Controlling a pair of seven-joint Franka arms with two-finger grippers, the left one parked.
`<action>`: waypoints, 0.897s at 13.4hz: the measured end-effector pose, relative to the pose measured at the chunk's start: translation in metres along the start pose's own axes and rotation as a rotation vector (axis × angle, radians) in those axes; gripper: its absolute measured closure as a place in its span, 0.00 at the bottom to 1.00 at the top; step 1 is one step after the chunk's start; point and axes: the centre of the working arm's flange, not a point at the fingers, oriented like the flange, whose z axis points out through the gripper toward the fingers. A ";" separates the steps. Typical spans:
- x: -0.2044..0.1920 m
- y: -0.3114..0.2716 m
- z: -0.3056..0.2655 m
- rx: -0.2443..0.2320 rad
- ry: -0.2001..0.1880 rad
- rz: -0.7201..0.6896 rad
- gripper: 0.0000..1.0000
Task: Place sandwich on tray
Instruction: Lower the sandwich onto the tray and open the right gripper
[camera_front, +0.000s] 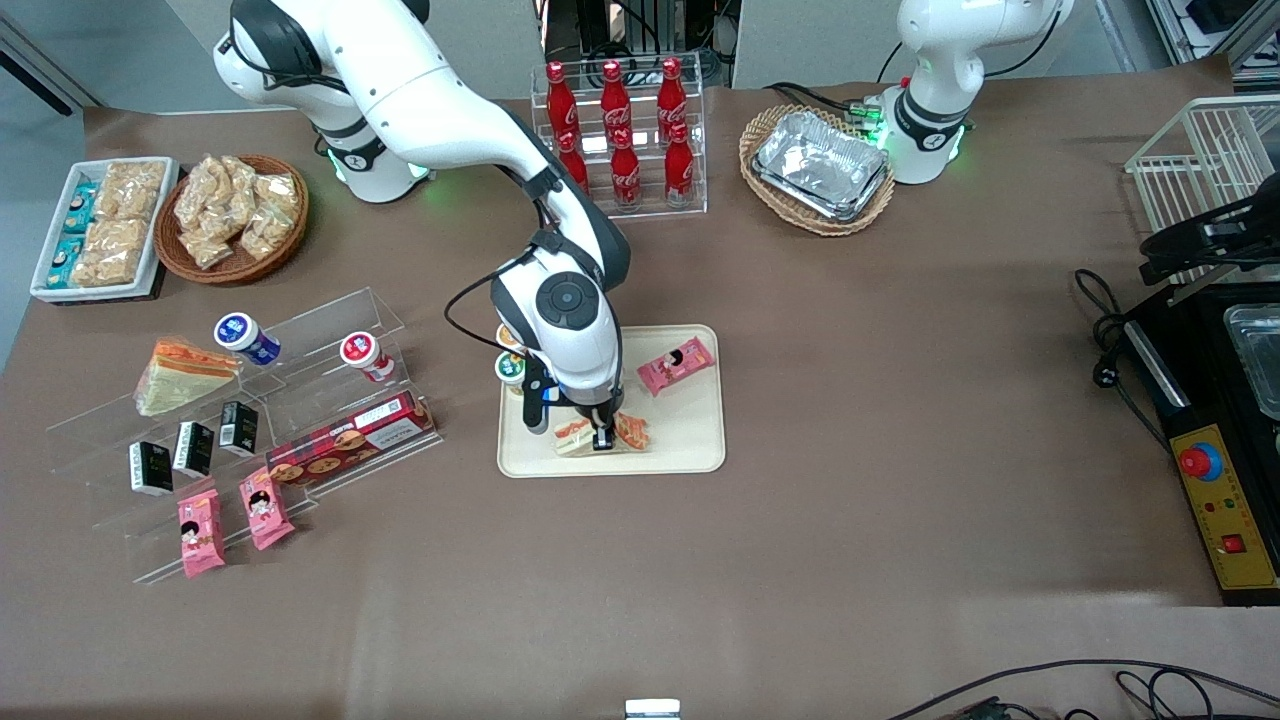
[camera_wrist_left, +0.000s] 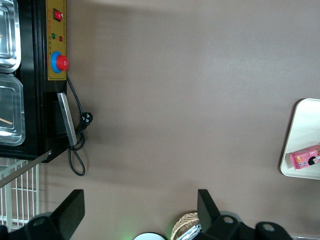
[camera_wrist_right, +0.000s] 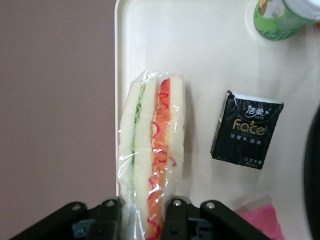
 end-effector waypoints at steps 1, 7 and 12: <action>-0.001 0.000 0.003 0.005 -0.004 0.000 0.80; -0.004 0.000 0.022 0.054 -0.032 -0.004 0.80; -0.001 -0.005 0.024 0.077 -0.045 0.009 0.73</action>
